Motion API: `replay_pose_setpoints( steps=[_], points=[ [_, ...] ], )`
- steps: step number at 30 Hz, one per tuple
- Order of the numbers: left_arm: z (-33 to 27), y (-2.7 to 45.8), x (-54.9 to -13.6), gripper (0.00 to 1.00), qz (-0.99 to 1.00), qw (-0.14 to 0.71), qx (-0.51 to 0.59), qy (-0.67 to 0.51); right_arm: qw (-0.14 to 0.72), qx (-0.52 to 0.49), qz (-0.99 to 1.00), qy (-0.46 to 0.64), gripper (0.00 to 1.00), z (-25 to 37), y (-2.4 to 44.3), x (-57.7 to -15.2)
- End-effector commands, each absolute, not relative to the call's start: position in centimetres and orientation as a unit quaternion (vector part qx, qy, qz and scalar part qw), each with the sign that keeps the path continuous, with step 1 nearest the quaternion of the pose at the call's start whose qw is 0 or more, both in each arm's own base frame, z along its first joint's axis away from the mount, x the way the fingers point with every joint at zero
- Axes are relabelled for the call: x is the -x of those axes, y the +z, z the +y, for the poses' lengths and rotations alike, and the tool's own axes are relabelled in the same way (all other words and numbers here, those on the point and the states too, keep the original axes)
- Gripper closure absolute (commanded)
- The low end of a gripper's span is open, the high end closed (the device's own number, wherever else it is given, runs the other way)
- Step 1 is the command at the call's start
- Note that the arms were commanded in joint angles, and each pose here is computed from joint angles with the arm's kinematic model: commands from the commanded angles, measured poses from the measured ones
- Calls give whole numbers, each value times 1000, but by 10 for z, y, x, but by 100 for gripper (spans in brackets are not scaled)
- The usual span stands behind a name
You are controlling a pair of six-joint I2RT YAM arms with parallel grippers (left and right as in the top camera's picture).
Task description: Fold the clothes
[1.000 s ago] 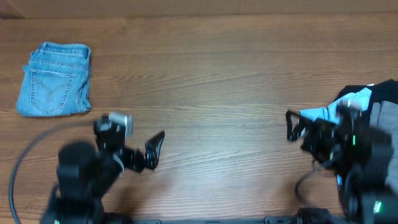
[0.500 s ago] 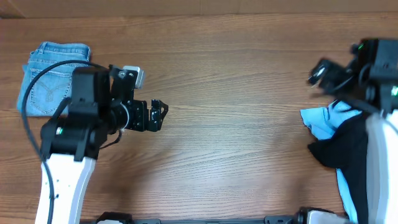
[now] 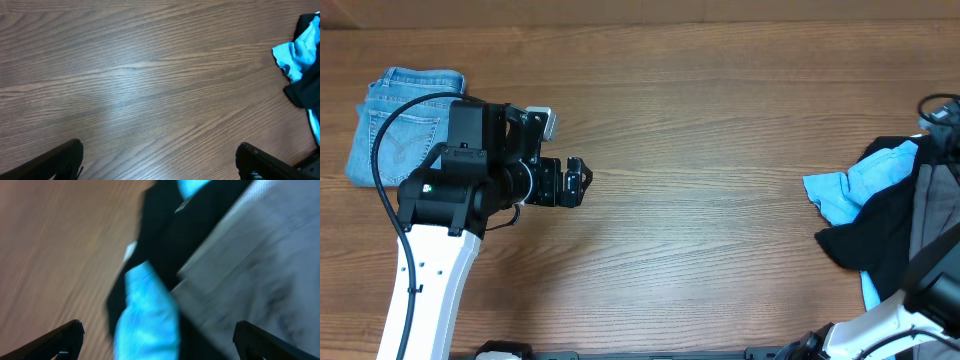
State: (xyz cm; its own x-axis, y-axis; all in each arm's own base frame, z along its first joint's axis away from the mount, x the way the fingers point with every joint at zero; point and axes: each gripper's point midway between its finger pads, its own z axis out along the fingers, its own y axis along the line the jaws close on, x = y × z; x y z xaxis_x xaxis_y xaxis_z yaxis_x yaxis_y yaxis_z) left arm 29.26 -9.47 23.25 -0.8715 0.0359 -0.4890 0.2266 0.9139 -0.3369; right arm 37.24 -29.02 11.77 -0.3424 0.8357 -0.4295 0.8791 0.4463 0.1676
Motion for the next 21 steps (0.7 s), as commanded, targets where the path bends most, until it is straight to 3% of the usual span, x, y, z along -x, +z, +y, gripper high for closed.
replay_pose_setpoints(
  steps=[1, 9, 16, 18, 19, 21],
  points=[
    [-93, 238, -297, 0, 946, 251, -71, -193, 243, -547, 798, -65, 0, -320, 114, -367],
    [-93, 240, -301, 0, 943, 260, -72, -194, 192, -522, 830, -46, 3, -317, 50, -374],
    [-93, 240, -301, 0, 943, 260, -72, -194, 162, -522, 836, -47, 7, -311, 32, -366],
    [-93, 240, -301, 0, 944, 259, -65, -196, 155, -523, 836, -55, 18, -311, 28, -362],
    [-93, 240, -301, 0, 944, 259, -63, -197, 149, -525, 836, -65, 29, -312, 27, -357],
    [-93, 240, -301, 0, 944, 258, -63, -197, 134, -529, 833, -87, 62, -315, 26, -347]
  ],
)
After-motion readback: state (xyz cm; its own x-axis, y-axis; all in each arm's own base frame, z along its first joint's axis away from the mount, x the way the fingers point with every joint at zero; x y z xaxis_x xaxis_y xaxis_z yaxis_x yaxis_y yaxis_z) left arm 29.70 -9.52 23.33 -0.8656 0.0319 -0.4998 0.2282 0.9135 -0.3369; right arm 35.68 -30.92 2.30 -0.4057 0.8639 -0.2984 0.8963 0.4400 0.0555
